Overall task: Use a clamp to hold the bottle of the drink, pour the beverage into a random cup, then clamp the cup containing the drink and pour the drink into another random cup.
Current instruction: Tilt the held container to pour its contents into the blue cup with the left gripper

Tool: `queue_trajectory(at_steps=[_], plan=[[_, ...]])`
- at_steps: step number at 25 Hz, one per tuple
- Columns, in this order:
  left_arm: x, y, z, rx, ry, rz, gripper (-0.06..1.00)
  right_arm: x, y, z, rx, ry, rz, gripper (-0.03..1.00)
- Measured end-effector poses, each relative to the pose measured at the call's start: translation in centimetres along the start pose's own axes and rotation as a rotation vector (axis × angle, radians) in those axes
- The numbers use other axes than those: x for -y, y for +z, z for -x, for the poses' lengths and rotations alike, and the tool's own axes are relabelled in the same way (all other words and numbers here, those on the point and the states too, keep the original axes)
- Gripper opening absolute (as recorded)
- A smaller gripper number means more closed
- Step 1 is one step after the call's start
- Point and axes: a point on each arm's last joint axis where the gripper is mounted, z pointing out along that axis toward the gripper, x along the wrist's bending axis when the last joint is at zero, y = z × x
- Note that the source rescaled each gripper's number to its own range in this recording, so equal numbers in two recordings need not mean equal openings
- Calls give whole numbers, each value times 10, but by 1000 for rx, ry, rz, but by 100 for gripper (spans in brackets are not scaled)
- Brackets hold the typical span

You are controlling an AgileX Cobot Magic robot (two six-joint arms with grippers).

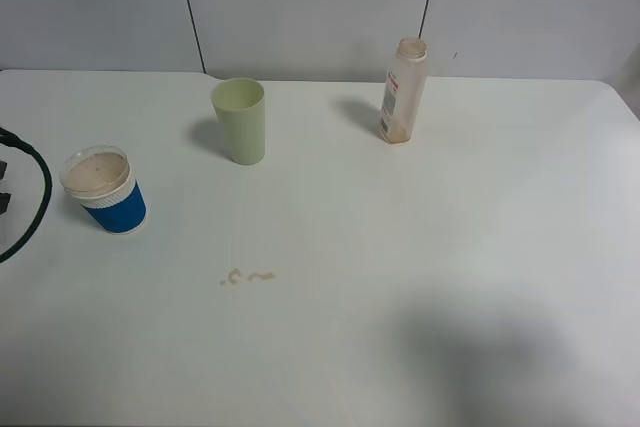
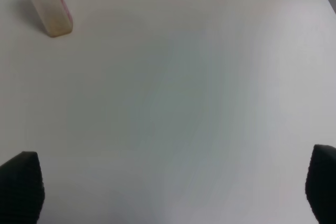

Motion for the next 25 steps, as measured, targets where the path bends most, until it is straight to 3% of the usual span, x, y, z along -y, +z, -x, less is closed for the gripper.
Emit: queue_trajectory(at_steps=[11, 17, 25], plan=[[-20, 20, -5, 65, 109, -29, 1, 0, 0, 0, 0, 0, 0, 100], [-32, 34, 6, 138, 183, -28, 1, 0, 0, 0, 0, 0, 0, 100], [-32, 44, 10, 180, 267, -45, 1, 0, 0, 0, 0, 0, 0, 100]])
